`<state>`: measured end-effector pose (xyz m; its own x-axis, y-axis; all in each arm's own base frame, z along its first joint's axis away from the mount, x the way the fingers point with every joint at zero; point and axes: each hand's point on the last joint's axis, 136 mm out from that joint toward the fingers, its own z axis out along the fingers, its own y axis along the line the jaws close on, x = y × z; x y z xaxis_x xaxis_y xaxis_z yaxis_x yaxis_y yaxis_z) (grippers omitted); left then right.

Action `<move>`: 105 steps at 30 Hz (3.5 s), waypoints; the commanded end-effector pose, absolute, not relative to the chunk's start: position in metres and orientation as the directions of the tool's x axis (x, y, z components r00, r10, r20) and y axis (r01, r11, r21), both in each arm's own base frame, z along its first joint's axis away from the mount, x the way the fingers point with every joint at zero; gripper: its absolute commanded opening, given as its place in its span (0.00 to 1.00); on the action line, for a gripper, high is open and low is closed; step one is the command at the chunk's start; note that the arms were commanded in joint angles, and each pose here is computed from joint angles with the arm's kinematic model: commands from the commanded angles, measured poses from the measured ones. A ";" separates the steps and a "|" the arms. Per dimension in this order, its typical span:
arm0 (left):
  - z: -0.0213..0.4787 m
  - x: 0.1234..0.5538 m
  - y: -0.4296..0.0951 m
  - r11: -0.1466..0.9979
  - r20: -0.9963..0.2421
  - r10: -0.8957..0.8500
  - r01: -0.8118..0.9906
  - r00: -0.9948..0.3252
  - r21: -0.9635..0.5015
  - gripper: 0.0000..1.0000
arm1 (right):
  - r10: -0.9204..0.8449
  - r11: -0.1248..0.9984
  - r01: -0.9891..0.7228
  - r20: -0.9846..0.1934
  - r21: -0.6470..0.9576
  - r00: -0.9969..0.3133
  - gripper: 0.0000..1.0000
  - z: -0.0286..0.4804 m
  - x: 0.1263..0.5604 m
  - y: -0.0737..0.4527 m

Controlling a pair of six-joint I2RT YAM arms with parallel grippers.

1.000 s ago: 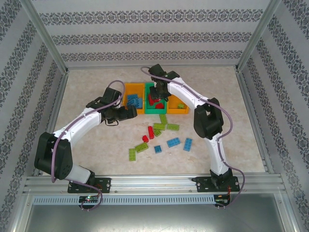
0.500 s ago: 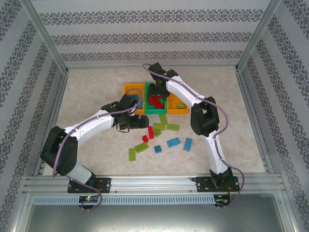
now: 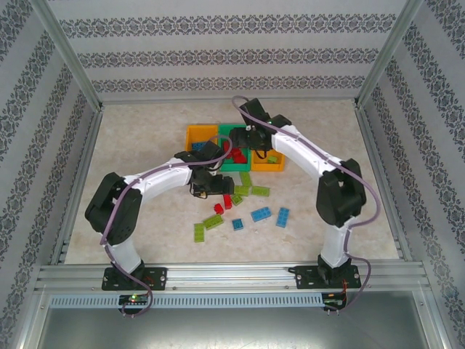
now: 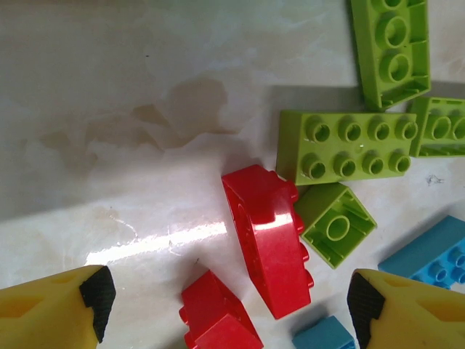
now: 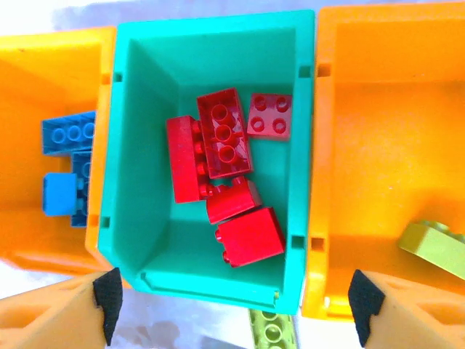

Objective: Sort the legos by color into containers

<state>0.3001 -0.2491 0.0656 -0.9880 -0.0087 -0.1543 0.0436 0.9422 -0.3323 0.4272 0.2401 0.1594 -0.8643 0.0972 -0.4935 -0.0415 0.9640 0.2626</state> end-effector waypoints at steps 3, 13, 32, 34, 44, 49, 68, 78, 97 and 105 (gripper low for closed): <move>0.064 0.297 -0.257 0.953 -0.117 -0.012 0.024 -0.993 -0.302 0.82 | 0.129 0.962 -0.035 -0.564 0.270 -0.816 0.87 0.176 0.422 0.220; 0.051 0.297 -0.263 0.963 -0.094 -0.030 -0.004 -0.995 -0.269 0.75 | 0.157 0.976 0.044 -0.549 0.215 -0.821 0.90 0.157 0.385 0.171; 0.031 0.298 -0.257 0.986 -0.074 0.009 0.021 -0.997 -0.167 0.52 | 0.139 0.988 0.089 -0.491 0.125 -0.860 0.92 0.105 0.326 0.117; 0.030 0.298 -0.255 0.987 -0.074 0.012 0.024 -0.997 -0.159 0.48 | 0.098 0.993 0.052 -0.474 0.108 -0.875 0.92 0.100 0.322 0.118; 0.028 0.294 -0.240 0.995 -0.077 0.038 0.044 -0.996 -0.086 0.36 | 0.088 0.995 0.056 -0.428 0.087 -0.900 0.92 0.087 0.312 0.115; 0.029 0.295 -0.234 0.996 -0.082 0.050 0.055 -0.995 -0.064 0.31 | 0.083 0.995 0.053 -0.413 0.083 -0.907 0.92 0.083 0.309 0.116; 0.121 0.353 -0.248 0.987 -0.315 0.053 0.097 -0.948 -0.126 0.25 | 0.072 0.996 0.046 -0.374 0.079 -0.925 0.91 0.065 0.290 0.130; 0.139 0.436 -0.248 0.984 -0.411 0.046 0.112 -0.910 -0.136 0.23 | 0.219 0.971 0.166 -0.373 0.169 -0.901 0.88 0.054 0.291 0.147; 0.127 0.497 -0.267 0.965 -0.427 -0.009 0.104 -0.904 -0.240 0.49 | 0.385 0.915 0.316 -0.310 0.251 -0.869 0.83 0.033 0.297 0.167; 0.143 0.479 -0.260 0.958 -0.446 -0.021 0.109 -0.895 -0.264 0.77 | 0.376 0.923 0.332 -0.265 0.195 -0.888 0.73 0.018 0.293 0.164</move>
<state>0.4836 -0.2645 0.1134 -0.9151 -0.0037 -0.4032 0.0969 0.9687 -0.2287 0.2943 0.1647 0.0196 -0.8884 0.3677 -0.2748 0.3142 0.9235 0.2199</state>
